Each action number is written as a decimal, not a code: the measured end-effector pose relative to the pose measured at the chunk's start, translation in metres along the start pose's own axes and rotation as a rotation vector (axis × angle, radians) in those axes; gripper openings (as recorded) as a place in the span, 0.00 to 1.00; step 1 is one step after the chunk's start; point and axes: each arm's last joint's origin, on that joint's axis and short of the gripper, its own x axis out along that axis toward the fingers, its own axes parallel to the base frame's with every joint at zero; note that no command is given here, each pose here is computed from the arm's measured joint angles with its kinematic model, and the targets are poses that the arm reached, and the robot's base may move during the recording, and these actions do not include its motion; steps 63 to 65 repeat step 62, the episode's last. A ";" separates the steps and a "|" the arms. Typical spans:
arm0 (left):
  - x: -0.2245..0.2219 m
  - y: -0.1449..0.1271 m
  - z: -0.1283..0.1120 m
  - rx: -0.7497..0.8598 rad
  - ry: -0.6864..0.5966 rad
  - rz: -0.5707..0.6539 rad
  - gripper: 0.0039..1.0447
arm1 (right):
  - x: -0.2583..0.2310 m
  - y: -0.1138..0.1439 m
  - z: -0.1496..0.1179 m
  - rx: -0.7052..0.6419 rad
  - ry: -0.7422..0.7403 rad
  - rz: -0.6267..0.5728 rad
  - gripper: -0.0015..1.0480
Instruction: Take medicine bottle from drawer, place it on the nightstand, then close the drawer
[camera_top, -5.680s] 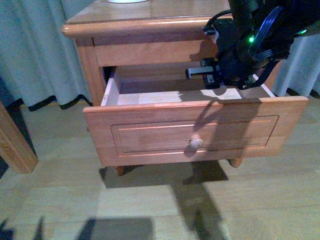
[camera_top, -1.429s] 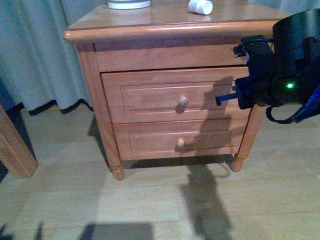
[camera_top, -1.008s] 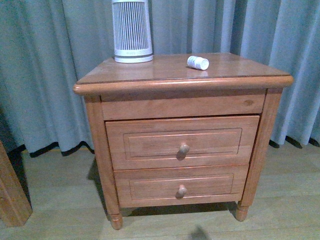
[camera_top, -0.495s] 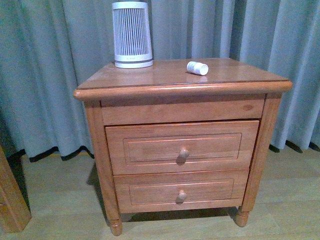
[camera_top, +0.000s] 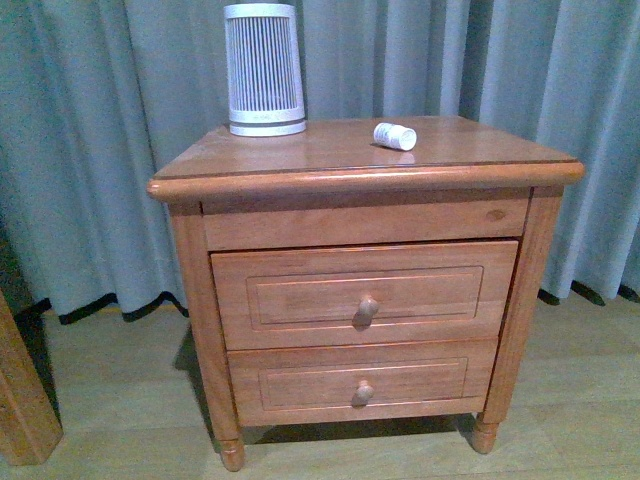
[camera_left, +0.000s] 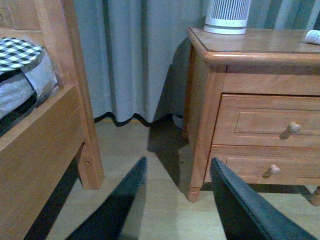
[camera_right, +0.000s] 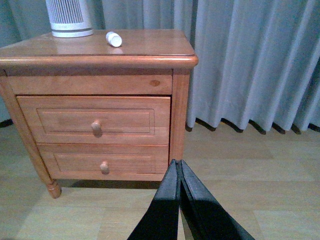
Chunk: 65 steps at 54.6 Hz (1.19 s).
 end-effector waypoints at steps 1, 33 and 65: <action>0.000 0.000 0.000 0.000 0.000 0.000 0.51 | 0.000 0.000 0.000 0.000 -0.002 0.000 0.03; 0.000 0.000 0.000 0.001 0.000 0.000 0.94 | -0.001 0.000 -0.016 -0.002 -0.014 0.000 0.09; 0.000 0.000 0.000 0.001 0.000 0.000 0.94 | -0.001 0.000 -0.016 -0.002 -0.014 0.000 0.94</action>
